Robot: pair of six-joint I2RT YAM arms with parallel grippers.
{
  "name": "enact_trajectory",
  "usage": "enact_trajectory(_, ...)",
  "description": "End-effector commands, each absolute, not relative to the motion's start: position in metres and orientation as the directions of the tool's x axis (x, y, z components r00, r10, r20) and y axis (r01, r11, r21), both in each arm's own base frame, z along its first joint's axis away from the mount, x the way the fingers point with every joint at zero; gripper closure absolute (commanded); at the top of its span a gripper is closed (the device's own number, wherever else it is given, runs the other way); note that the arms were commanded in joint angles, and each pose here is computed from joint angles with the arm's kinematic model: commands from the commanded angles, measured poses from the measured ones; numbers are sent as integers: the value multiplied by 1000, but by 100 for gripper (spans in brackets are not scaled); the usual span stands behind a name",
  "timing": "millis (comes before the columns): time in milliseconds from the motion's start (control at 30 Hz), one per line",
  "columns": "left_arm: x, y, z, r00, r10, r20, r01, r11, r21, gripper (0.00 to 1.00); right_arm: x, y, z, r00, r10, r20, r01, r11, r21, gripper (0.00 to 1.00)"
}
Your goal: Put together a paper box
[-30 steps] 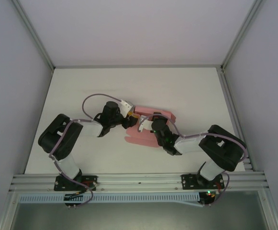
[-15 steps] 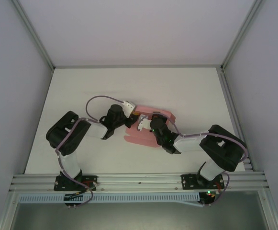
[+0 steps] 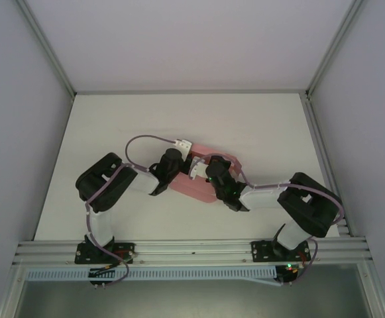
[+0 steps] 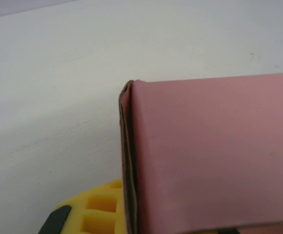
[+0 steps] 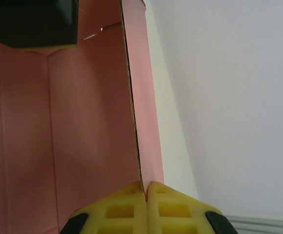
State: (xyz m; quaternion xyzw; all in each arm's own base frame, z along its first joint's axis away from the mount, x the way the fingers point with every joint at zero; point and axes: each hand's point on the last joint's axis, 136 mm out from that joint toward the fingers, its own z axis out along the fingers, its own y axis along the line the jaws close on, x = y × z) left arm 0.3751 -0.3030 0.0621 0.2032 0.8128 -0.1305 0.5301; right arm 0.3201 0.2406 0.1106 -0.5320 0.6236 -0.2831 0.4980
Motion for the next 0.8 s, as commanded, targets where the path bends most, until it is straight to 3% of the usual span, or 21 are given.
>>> enact_trajectory(0, 398, -237, 46, -411, 142, -900, 157, 984, 84, 100, 290, 219, 50, 38, -984, -172, -560, 122, -820, 100)
enact_trajectory(400, 399, -182, 21, -521, 33, -853, -58, 996, 75, 100, 289, 203, 53, -16, -990, -142, -541, 128, -831, 100)
enact_trajectory(433, 399, -186, 22, -515, 55, -856, -20, 997, 77, 98, 289, 204, 55, -17, -989, -149, -539, 134, -832, 100)
enact_trajectory(500, 395, -204, 31, -460, 70, -885, 103, 994, 25, 76, 288, 205, 55, -13, -988, -154, -545, 136, -827, 100)
enact_trajectory(533, 393, -212, 36, -432, 75, -899, 161, 987, 5, 70, 289, 205, 56, -13, -988, -156, -547, 138, -826, 100)
enact_trajectory(767, 380, -256, 74, -308, 56, -950, 422, 903, -83, 60, 292, 210, 53, -7, -989, -148, -555, 127, -822, 100)
